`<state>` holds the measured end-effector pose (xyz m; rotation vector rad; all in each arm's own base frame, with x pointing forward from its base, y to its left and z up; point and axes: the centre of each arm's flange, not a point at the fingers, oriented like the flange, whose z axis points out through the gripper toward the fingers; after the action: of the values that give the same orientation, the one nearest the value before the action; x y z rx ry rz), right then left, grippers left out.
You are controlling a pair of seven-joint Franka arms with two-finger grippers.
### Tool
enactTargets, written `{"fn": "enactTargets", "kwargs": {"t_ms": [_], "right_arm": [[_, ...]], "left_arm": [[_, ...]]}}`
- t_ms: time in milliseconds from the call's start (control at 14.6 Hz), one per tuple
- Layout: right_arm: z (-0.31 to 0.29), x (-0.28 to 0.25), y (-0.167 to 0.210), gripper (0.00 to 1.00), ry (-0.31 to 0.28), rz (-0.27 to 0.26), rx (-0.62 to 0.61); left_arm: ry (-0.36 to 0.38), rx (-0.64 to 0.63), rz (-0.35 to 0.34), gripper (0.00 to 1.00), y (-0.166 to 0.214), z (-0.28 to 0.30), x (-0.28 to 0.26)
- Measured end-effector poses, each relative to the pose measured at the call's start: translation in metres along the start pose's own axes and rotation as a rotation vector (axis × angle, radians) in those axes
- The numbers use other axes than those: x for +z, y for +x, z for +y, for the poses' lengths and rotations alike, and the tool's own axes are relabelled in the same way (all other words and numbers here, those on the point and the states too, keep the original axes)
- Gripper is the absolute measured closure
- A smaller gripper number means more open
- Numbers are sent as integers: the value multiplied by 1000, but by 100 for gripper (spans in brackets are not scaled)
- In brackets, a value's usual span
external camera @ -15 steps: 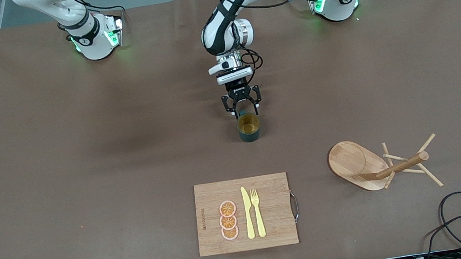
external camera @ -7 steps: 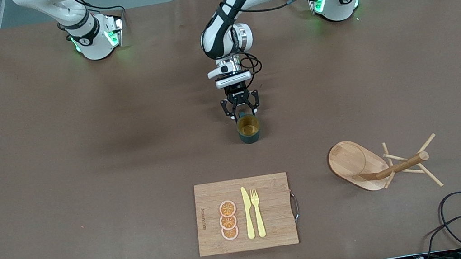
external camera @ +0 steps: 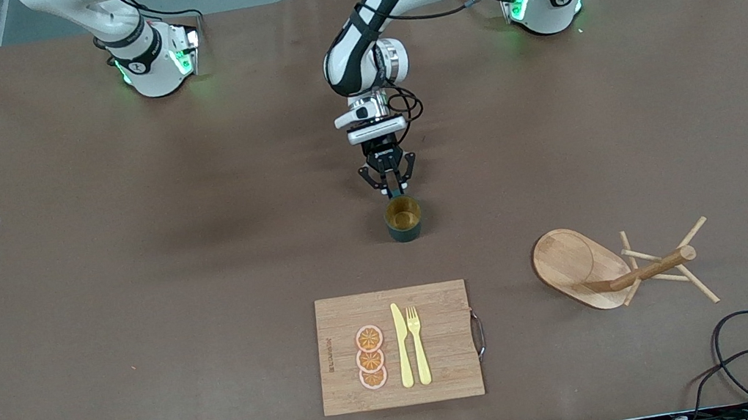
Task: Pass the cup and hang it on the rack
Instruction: 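Lift the mug by its handle with the left gripper, then carry the mug to the wooden rack and align it with a peg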
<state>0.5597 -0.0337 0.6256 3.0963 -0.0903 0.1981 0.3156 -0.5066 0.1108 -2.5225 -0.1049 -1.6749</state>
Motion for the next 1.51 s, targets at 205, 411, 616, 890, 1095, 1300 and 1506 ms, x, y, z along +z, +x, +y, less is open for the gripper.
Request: {"fn": "enactTargets", "kwargs": {"t_ms": [205,411,616,890,1095,1300,1506], "right_arm": [[0,0,0,0,0,-1,0],[0,0,0,0,0,-2,0],[0,0,0,0,0,-2,0],[0,0,0,0,0,-3,-1],[0,0,0,0,0,-3,-1],[-1,-2,0,0,0,1,-1],[-1,-2,0,0,0,2,-2]], "left_arm": [[3,-30,-1,79,9,9,-1],[52,-86,-40,79,36,30,-5],[121,-198,-116,79,96,60,-13],[179,-279,-269,79,196,84,-23],[205,-328,-392,79,274,74,-12],[238,-370,-530,79,344,32,16],[257,-429,-665,79,404,-27,52]]}}
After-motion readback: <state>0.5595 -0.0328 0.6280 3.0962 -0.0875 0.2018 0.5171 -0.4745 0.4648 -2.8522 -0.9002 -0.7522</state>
